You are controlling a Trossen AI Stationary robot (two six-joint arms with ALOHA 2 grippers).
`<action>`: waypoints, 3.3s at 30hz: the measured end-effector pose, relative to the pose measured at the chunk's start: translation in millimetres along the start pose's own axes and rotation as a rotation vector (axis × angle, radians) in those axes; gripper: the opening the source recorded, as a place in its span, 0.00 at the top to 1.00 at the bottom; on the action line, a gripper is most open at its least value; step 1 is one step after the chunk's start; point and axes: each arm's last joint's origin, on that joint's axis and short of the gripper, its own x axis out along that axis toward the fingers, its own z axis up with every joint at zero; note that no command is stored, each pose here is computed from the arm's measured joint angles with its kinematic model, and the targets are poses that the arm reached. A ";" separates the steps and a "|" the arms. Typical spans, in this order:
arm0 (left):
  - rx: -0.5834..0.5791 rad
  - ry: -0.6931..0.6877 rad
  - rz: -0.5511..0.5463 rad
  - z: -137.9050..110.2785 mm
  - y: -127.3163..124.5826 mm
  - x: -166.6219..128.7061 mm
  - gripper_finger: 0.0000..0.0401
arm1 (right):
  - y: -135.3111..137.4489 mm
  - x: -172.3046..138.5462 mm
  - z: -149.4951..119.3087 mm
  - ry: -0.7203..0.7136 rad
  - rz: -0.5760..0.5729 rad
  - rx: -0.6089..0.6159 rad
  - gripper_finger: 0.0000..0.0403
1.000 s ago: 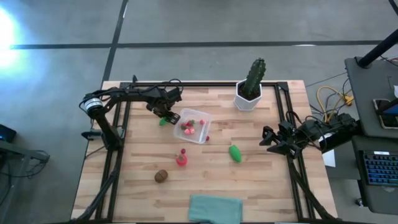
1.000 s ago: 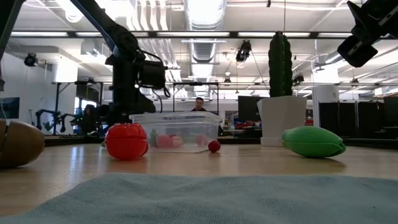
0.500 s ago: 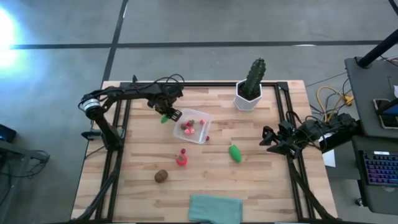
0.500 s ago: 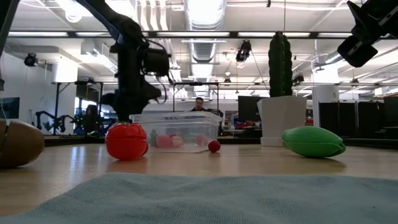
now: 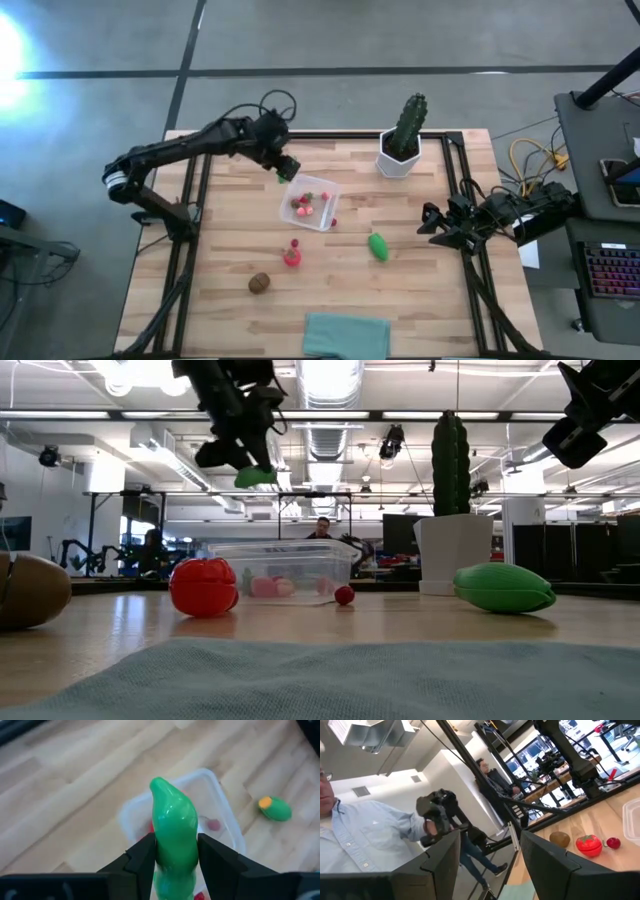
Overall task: Pick and placing Produce into tupperware
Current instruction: Put the green pea into the transparent bin, then adjust the transparent bin
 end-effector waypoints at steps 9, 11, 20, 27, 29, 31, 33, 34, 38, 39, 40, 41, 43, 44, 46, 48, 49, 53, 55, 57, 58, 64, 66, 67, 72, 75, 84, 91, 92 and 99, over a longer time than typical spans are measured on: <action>0.110 0.087 -0.069 -12.5 -40.6 65.5 0.65 | 0.0 0.0 0.0 0.000 0.000 0.001 0.50; 0.124 0.095 -0.078 -14.0 -46.3 76.4 0.61 | 0.0 0.0 0.0 0.000 0.001 0.017 0.50; 0.135 0.160 -0.058 -21.7 -46.2 86.4 0.46 | 0.4 0.0 -0.4 0.012 0.014 0.041 0.50; 0.502 0.099 -0.240 -30.0 -68.4 58.3 0.45 | 0.8 0.1 -1.9 0.047 0.040 0.036 0.50; 0.731 0.065 -0.269 -36.3 -78.9 54.5 0.45 | 0.0 -0.1 -2.9 0.059 0.032 0.036 0.50; 0.920 0.026 -0.255 -40.9 -88.3 51.0 0.45 | -1.0 -0.1 -4.2 0.072 0.022 0.045 0.50; 1.051 -0.007 -0.232 -41.2 -93.3 48.5 0.45 | -1.5 -0.1 -4.9 0.080 0.016 0.053 0.50; 1.095 -0.019 -0.213 -39.1 -95.3 49.3 0.45 | -1.5 -0.1 -4.9 0.079 0.016 0.055 0.50; 1.116 -0.050 -0.173 -23.3 -101.7 55.2 0.45 | -1.3 -0.1 -4.6 0.077 0.018 0.061 0.50; 1.119 -0.057 -0.173 -19.0 -104.5 58.0 0.45 | -1.3 -0.1 -4.7 0.077 0.018 0.063 0.50; 1.132 -0.063 -0.170 -14.5 -107.1 60.7 0.45 | -1.3 -0.1 -4.7 0.077 0.017 0.067 0.50; 1.152 -0.070 -0.170 -10.0 -111.0 63.9 0.45 | -1.3 -0.1 -4.7 0.077 0.017 0.068 0.50; 1.181 -0.079 -0.170 -2.3 -118.7 72.8 0.45 | -1.3 -0.1 -4.7 0.077 0.017 0.071 0.50; 1.188 -0.074 -0.175 0.4 -122.3 78.8 0.45 | -1.3 -0.1 -4.6 0.077 0.017 0.071 0.50; 1.189 -0.054 -0.198 4.5 -128.1 91.9 0.45 | -1.4 -0.1 -4.7 0.077 0.017 0.071 0.50; 1.185 -0.007 -0.224 5.4 -130.1 105.4 0.45 | -1.3 -0.1 -4.7 0.077 0.017 0.074 0.50; 1.178 0.018 -0.238 5.7 -130.3 112.0 0.45 | -1.3 -0.1 -4.7 0.077 0.017 0.074 0.50; 1.167 0.071 -0.261 6.2 -130.7 131.4 0.45 | -1.3 -0.1 -4.7 0.077 0.017 0.081 0.50; 1.165 0.078 -0.261 6.0 -130.9 138.8 0.45 | -1.3 -0.1 -4.7 0.077 0.016 0.089 0.50; 1.161 0.118 -0.259 2.3 -128.9 147.3 0.45 | -1.4 -0.1 -4.8 0.079 0.015 0.104 0.50; 1.153 0.144 -0.255 0.1 -127.3 152.4 0.45 | -1.5 -0.1 -4.9 0.080 0.014 0.109 0.50; 1.091 0.344 -0.209 -15.4 -114.7 168.2 0.45 | -1.5 -0.1 -5.0 0.082 0.015 0.109 0.50; 1.088 0.388 -0.185 -18.3 -111.6 167.1 0.45 | -1.5 -0.1 -5.1 0.083 0.015 0.108 0.50; 1.089 0.390 -0.178 -18.5 -111.2 167.3 0.45 | -1.5 -0.1 -5.1 0.083 0.015 0.108 0.50; 1.107 0.340 -0.154 -12.3 -114.7 159.9 0.45 | -1.3 -0.2 -5.5 0.094 0.025 0.109 0.50; 1.109 0.337 -0.132 -10.0 -115.0 155.6 0.45 | -1.4 -0.2 -5.7 0.096 0.024 0.109 0.50; 1.093 0.470 -0.104 -19.1 -103.5 146.2 0.45 | -2.6 -0.3 -7.2 0.111 0.011 0.111 0.50; 1.188 0.455 -0.115 -20.0 -105.8 146.9 0.45 | -3.0 -0.4 -7.7 0.116 0.007 0.111 0.50; 1.225 0.454 -0.119 -20.4 -106.2 146.9 0.45 | -3.0 -0.4 -7.7 0.116 0.007 0.112 0.50; 1.284 0.455 -0.129 -20.7 -105.6 147.2 0.45 | -3.0 -0.4 -7.8 0.116 0.006 0.126 0.50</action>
